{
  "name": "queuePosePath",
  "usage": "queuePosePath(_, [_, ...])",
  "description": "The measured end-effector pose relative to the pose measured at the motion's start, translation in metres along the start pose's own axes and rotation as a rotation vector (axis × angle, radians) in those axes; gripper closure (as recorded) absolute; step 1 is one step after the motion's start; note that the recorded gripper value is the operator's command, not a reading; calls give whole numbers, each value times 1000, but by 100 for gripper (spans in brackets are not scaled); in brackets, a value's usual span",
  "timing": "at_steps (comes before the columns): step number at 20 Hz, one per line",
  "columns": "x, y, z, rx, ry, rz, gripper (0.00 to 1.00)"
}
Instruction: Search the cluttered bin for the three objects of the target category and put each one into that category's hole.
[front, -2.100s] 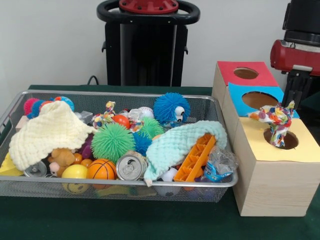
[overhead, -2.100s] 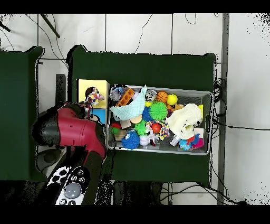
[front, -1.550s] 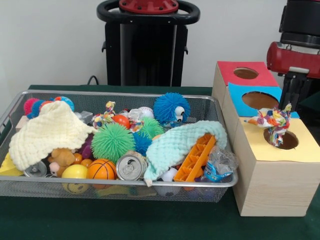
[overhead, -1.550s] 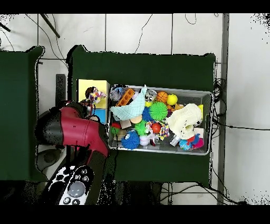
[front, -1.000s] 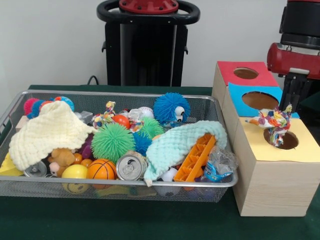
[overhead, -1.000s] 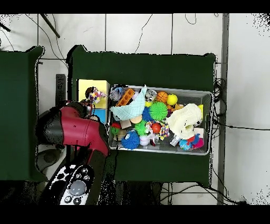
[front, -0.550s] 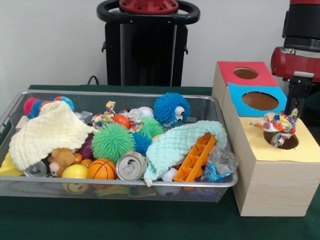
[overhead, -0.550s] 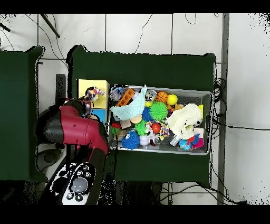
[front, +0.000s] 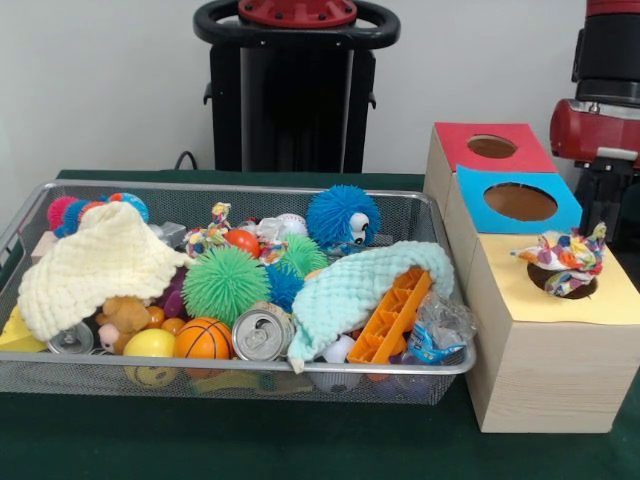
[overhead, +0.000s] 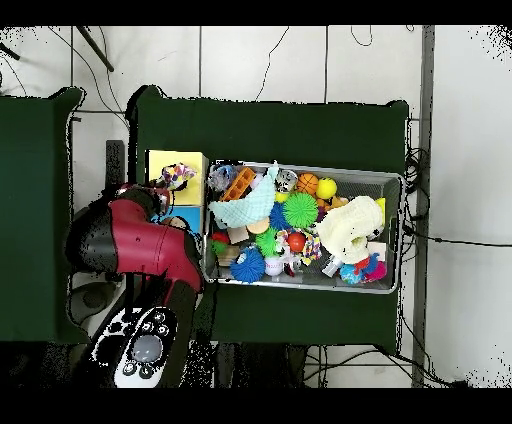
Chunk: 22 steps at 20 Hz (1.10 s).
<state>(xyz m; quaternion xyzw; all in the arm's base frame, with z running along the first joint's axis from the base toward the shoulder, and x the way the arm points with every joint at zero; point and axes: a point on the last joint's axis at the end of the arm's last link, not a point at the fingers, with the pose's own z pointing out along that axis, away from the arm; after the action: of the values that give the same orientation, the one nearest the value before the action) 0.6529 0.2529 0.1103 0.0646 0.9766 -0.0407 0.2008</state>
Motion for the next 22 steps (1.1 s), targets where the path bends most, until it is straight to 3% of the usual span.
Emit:
queuePosePath(16, [1, 11, 12, -26, -27, 21, 100])
queuePosePath(22, [-8, 5, 21, -64, -19, 73, 100])
